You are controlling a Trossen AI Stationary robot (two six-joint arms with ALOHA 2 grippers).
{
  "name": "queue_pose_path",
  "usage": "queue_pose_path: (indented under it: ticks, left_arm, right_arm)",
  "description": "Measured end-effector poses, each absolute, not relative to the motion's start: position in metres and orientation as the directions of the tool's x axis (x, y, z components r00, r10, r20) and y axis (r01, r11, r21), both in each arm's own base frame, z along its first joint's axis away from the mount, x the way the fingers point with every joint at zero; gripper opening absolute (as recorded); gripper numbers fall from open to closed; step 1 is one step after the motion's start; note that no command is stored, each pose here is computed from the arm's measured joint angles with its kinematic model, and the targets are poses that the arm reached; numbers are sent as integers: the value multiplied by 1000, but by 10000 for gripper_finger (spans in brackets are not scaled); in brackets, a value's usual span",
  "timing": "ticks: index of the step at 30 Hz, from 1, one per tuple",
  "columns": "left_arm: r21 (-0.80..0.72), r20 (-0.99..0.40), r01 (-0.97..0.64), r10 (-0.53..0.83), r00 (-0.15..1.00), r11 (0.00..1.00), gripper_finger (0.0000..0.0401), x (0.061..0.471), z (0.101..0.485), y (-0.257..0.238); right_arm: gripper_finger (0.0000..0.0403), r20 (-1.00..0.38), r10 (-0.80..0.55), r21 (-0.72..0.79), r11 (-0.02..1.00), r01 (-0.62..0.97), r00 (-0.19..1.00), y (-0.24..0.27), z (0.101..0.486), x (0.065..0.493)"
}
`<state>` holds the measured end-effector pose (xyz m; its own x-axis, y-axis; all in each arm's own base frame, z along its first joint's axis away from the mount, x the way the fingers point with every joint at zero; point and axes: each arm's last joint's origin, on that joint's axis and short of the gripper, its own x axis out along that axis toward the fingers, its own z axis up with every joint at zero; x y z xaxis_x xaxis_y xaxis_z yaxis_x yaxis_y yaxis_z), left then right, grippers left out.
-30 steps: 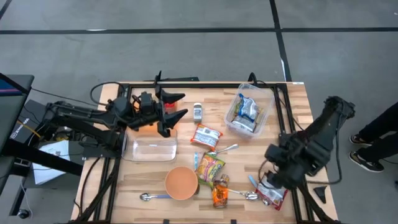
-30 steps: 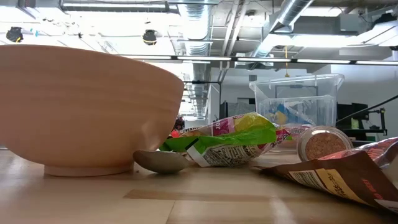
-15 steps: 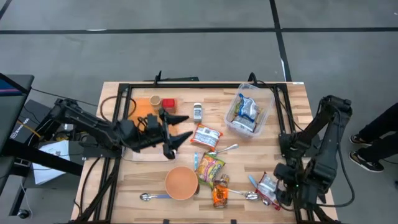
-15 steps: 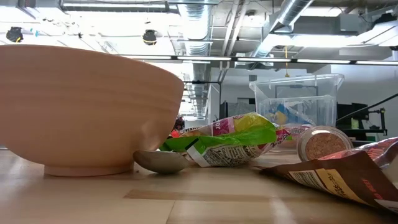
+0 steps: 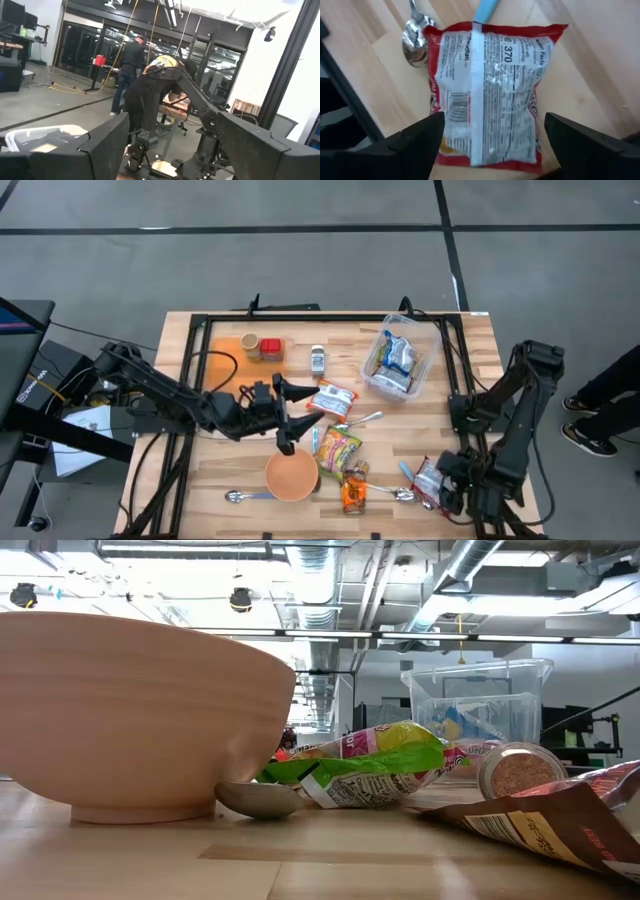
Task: Pick & Place Food Item
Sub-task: Put the red noodle pack into the top transparent bin
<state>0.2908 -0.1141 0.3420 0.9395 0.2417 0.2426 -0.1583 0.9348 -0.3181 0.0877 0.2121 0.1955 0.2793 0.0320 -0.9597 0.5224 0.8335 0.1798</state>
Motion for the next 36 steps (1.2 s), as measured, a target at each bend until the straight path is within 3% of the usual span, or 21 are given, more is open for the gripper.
queue_pose_path:
  ticks: [13,18,29,31,36]
  left_arm:
    - [-333,264,-146,241,934,931,296,290,344,-115]
    - [-334,264,-146,241,934,931,296,290,344,-115]
    - [-333,263,-146,241,934,932,296,290,344,-115]
    - [-332,263,-147,241,934,932,296,290,344,-115]
    - [-325,263,-151,242,934,933,296,290,345,-114]
  right_arm:
    - [287,-964,-1,148,828,541,265,218,164,95]
    - [228,-962,-11,145,826,545,272,216,164,96]
    - [26,-942,6,183,847,499,335,226,181,102]
    - [10,-934,-6,182,853,490,357,228,190,104]
    - [16,-937,-93,93,865,494,338,224,219,113]
